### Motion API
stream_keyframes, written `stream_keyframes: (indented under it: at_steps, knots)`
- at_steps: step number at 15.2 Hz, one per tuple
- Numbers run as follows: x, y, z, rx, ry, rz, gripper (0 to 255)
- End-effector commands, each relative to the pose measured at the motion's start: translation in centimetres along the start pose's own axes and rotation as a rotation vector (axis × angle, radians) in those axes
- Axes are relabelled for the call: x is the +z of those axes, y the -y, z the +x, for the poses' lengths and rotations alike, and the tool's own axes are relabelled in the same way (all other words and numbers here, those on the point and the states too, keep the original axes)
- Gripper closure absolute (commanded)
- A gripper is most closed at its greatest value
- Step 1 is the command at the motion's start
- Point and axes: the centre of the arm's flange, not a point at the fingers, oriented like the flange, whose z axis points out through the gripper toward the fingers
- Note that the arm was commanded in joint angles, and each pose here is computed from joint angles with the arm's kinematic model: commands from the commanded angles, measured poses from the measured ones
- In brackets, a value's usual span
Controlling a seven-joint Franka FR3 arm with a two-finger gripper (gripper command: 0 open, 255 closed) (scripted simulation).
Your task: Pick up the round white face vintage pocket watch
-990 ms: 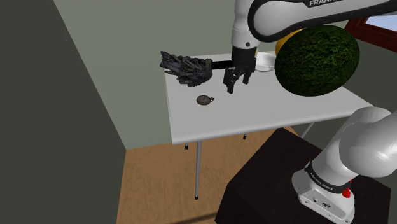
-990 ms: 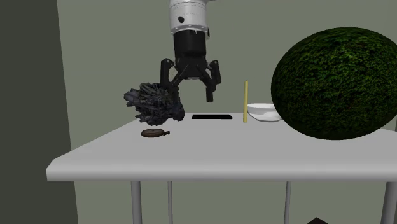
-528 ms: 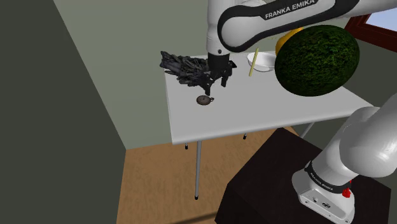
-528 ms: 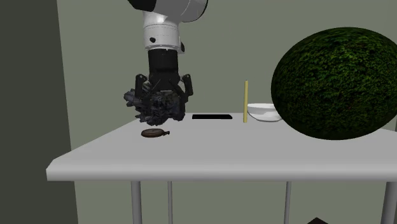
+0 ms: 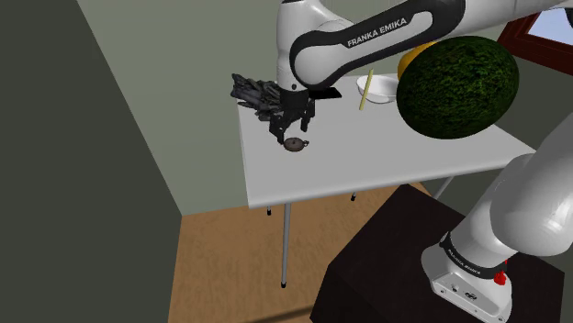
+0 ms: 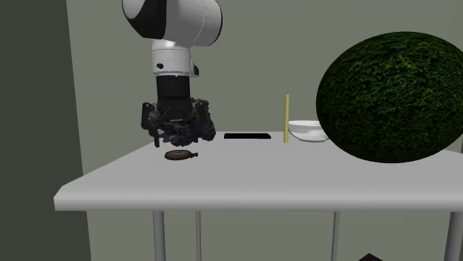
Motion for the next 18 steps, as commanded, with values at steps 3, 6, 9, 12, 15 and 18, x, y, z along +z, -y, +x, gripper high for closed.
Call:
stream_keyframes:
  at_steps: [3, 6, 9, 12, 15, 18]
  knots:
    - [2.4, 0.1, -0.1, 0.000, -0.001, 0.000, 0]
    - [2.4, 0.0, -0.1, 0.000, -0.001, 0.000, 255]
    - [2.4, 0.0, -0.1, 0.000, -0.001, 0.000, 255]
    - [2.4, 0.0, -0.1, 0.000, -0.001, 0.000, 255]
    - [2.4, 0.1, -0.1, 0.000, -0.001, 0.000, 255]
    - [0.8, 0.0, -0.1, 0.000, -0.001, 0.000, 255]
